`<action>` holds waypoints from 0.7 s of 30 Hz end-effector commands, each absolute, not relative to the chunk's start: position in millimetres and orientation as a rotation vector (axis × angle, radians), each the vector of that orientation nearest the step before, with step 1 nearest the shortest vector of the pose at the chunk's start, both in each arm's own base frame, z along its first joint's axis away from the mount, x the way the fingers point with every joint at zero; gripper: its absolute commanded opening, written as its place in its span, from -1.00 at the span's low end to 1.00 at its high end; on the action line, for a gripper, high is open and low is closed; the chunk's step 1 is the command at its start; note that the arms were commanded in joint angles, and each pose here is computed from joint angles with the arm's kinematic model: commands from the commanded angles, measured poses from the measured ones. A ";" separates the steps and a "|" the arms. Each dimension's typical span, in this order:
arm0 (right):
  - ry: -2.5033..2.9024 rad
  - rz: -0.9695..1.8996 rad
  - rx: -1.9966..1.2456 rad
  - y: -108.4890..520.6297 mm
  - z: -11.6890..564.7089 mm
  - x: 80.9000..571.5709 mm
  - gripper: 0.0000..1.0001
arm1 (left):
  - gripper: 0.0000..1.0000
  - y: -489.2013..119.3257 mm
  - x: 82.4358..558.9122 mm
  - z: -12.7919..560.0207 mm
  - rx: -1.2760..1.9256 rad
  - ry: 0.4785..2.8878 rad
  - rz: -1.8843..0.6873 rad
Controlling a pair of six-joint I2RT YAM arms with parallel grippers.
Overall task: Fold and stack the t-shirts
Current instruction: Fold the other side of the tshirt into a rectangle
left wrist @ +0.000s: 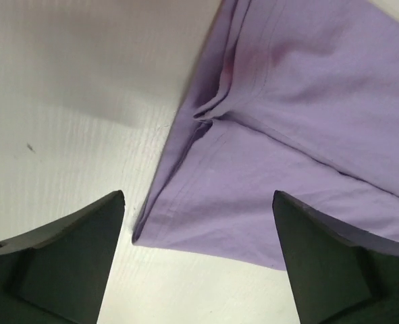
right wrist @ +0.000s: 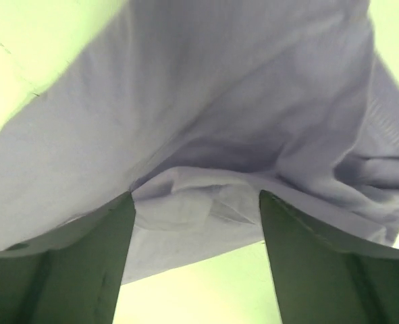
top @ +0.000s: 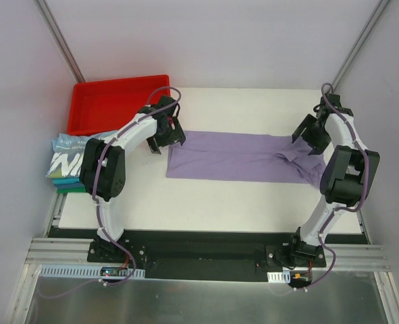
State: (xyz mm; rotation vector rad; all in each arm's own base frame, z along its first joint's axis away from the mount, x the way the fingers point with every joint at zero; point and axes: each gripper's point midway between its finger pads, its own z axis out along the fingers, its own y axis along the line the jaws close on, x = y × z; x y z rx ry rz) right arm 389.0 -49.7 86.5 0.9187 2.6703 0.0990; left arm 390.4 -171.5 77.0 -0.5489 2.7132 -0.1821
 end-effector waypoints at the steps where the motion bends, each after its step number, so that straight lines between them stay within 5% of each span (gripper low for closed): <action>1: 2.575 -0.016 0.742 -70.0 140.2 396.1 0.69 | 0.98 -155.0 390.6 111.2 -0.569 2.650 -0.114; 4: 2.597 0.021 0.636 -58.1 149.2 370.9 0.92 | 0.98 -162.4 383.4 128.4 -0.515 2.631 -0.160; 10: 2.653 0.454 0.471 10.0 116.2 313.1 0.93 | 0.98 -216.5 359.5 130.9 -0.262 2.692 -0.338; 15: 2.646 0.532 0.433 18.9 92.3 323.5 0.93 | 0.98 -251.7 347.7 105.4 -0.148 2.768 -0.482; 21: 2.649 0.403 0.418 -5.2 70.2 369.3 0.93 | 0.98 -230.2 348.2 48.9 -0.142 2.848 -0.269</action>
